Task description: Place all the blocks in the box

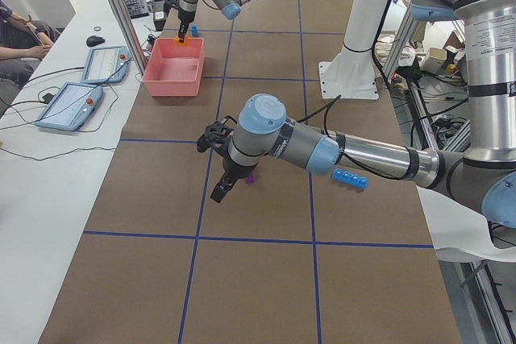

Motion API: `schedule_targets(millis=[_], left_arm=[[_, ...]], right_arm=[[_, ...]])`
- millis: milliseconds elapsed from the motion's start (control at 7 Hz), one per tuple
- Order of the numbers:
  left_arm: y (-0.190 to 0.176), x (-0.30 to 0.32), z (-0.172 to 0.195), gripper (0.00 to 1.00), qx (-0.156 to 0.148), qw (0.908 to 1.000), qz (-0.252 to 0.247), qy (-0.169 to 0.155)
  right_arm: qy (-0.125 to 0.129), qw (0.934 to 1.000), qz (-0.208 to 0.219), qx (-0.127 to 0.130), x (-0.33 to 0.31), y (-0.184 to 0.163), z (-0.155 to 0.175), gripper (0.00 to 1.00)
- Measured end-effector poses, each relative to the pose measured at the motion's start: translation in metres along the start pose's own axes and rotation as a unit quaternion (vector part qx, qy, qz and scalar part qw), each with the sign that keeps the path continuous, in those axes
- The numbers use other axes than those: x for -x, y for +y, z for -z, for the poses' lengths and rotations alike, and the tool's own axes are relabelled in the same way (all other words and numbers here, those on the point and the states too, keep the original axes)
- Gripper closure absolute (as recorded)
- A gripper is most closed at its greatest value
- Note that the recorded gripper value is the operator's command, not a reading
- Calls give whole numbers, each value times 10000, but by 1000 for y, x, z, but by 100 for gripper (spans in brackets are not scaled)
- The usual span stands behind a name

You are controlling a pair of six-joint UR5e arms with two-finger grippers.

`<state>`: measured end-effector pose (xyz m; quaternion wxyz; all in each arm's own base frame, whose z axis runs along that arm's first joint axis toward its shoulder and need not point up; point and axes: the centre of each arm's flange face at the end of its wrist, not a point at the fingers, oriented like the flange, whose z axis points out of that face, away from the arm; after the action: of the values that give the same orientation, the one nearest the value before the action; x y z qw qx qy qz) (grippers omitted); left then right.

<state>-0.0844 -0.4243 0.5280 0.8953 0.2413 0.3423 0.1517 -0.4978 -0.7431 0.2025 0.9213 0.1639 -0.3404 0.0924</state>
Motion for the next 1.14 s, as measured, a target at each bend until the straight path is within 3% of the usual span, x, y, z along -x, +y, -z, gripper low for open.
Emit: schedule_targets(millis=[143, 286, 429, 714, 1000, 1143], left_arm=[[-2, 0, 1, 0, -11, 10000, -7, -2], [-3, -1, 1, 0, -22, 10000, -17, -5], [-4, -1, 2, 0, -31, 10000, -26, -7], [-5, -2, 3, 0, -41, 10000, -35, -9], [-9, -5, 7, 0, -105, 9999, -108, -22], [-10, -7, 9, 0, -205, 9996, -207, -43]], right_arm=[[230, 9997, 60, 9, 1, 11, -20, 41], [375, 9992, 92, 44, -1, 18, -34, 8], [444, 9989, 96, 64, -1, 22, -40, 1], [573, 9983, 68, 111, 3, 23, -39, 1], [691, 9971, 22, 318, 12, 10, -1, 0], [608, 9967, 58, 534, 11, -2, 35, 0]])
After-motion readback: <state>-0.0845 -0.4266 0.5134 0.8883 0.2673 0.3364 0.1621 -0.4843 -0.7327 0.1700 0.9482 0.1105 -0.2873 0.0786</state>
